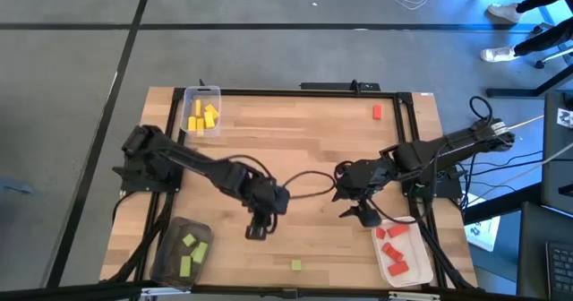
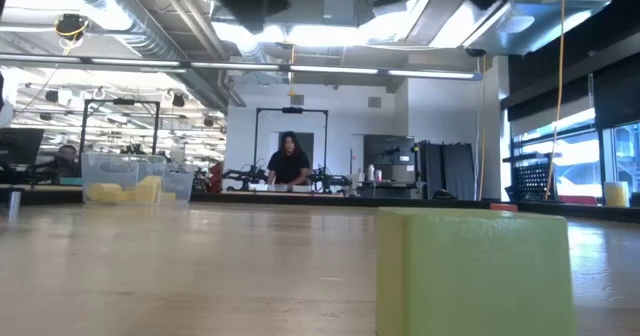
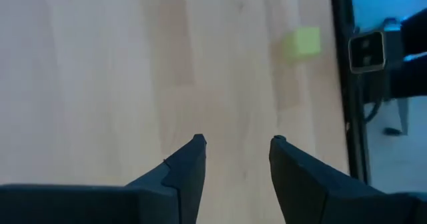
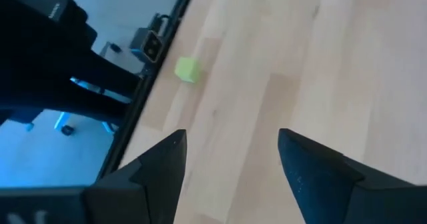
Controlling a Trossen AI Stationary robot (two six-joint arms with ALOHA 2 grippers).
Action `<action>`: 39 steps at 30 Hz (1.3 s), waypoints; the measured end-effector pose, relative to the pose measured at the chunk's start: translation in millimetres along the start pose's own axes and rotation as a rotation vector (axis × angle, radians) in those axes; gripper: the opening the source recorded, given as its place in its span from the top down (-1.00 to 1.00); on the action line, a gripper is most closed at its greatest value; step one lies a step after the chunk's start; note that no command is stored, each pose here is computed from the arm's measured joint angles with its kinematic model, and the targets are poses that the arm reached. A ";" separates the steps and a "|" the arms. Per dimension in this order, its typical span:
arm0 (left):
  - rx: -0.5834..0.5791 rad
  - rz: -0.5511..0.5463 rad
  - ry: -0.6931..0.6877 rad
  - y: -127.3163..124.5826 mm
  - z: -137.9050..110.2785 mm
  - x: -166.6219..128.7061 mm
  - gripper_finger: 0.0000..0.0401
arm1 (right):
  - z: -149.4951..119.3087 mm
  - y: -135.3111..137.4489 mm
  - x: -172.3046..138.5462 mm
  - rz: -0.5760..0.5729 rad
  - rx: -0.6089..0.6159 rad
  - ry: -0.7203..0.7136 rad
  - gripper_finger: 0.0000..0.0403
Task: Sort & place blocks by color
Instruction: Put the green block into the black bin
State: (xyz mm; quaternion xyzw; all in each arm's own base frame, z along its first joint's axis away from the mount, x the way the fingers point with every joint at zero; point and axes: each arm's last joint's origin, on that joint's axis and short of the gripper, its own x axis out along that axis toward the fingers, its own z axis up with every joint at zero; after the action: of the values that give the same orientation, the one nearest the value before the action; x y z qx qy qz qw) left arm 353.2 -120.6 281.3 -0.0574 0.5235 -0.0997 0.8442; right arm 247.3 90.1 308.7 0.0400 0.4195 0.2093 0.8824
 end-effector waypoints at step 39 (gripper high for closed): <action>-0.070 -0.012 -0.247 -87.8 -4.9 107.4 0.24 | -24.9 28.6 -103.0 -0.193 -0.052 -0.323 -0.17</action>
State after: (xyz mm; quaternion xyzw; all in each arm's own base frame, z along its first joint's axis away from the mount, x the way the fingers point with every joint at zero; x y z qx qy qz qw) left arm 385.8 -230.6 203.0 -0.1017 0.4183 -0.0787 0.8991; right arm 161.1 71.9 374.2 0.0099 0.2690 0.1253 0.9549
